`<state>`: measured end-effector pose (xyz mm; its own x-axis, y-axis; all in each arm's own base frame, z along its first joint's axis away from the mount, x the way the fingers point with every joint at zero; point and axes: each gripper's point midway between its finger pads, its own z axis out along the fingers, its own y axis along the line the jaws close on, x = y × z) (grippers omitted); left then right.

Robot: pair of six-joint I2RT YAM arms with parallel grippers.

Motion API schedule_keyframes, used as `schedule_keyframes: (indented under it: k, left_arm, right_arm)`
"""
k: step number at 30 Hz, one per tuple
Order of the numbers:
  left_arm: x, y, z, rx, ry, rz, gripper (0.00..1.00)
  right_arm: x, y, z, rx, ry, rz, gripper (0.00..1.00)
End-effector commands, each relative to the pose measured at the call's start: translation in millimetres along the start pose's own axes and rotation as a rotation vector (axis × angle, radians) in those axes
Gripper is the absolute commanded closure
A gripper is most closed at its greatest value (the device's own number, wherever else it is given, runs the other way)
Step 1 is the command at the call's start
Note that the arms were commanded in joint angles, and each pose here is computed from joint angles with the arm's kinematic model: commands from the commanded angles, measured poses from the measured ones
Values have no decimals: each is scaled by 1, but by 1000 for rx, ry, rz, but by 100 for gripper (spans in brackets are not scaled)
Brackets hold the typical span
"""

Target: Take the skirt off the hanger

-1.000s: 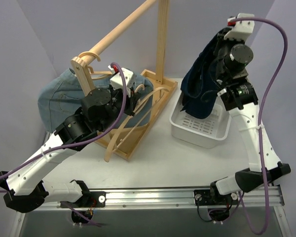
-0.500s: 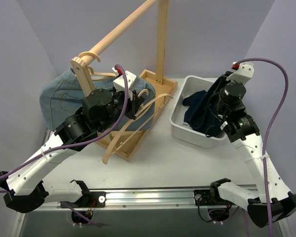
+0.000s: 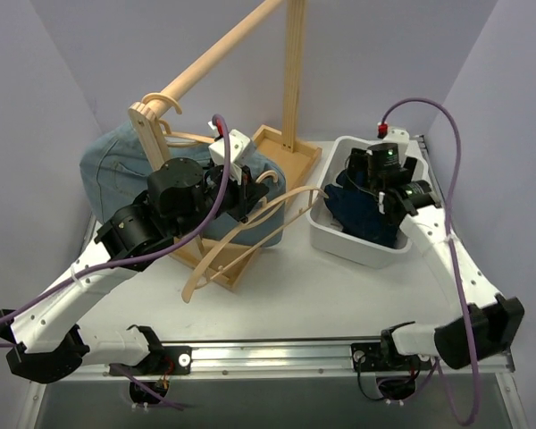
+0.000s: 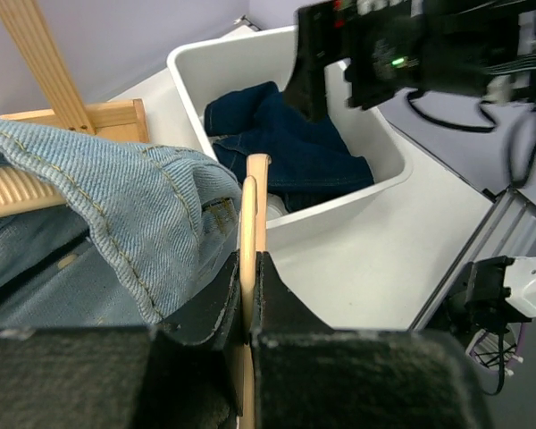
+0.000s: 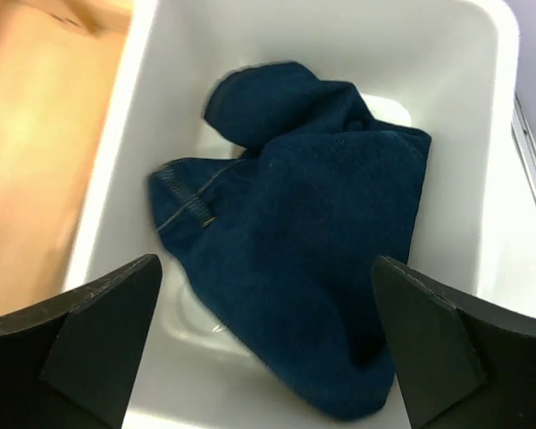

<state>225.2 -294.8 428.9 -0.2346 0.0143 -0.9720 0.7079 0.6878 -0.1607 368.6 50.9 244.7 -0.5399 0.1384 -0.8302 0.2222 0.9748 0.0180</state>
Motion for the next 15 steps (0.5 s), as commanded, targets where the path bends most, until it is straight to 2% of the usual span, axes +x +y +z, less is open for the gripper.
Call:
schedule_keyframes:
  k: [1, 2, 6, 7, 9, 10, 15]
  left_arm:
    - [-25, -12, -16, 63, -43, -13, 98]
    - [-25, -17, -21, 93, -34, -4, 98]
    - [-21, -26, -34, 156, -1, -1, 98]
    - [-24, -30, -38, 175, -2, -3, 98]
    - [-21, -39, -49, 232, 26, -11, 98]
    - [-21, -44, -52, 255, 35, -24, 98]
    - [-21, -65, -80, 386, 35, -93, 98]
  right_arm:
    - [-33, -5, -69, -130, -140, 102, 0]
    - [-35, 5, -91, -240, -159, 107, 0]
    - [-27, 26, -142, -489, -172, 78, 1]
    - [-21, 42, -160, -619, -155, 54, 2]
    - [-13, 53, -189, -771, -169, 17, 4]
    - [2, 68, -206, -915, -131, -21, 5]
    - [33, 76, -246, -1132, -100, -98, 7]
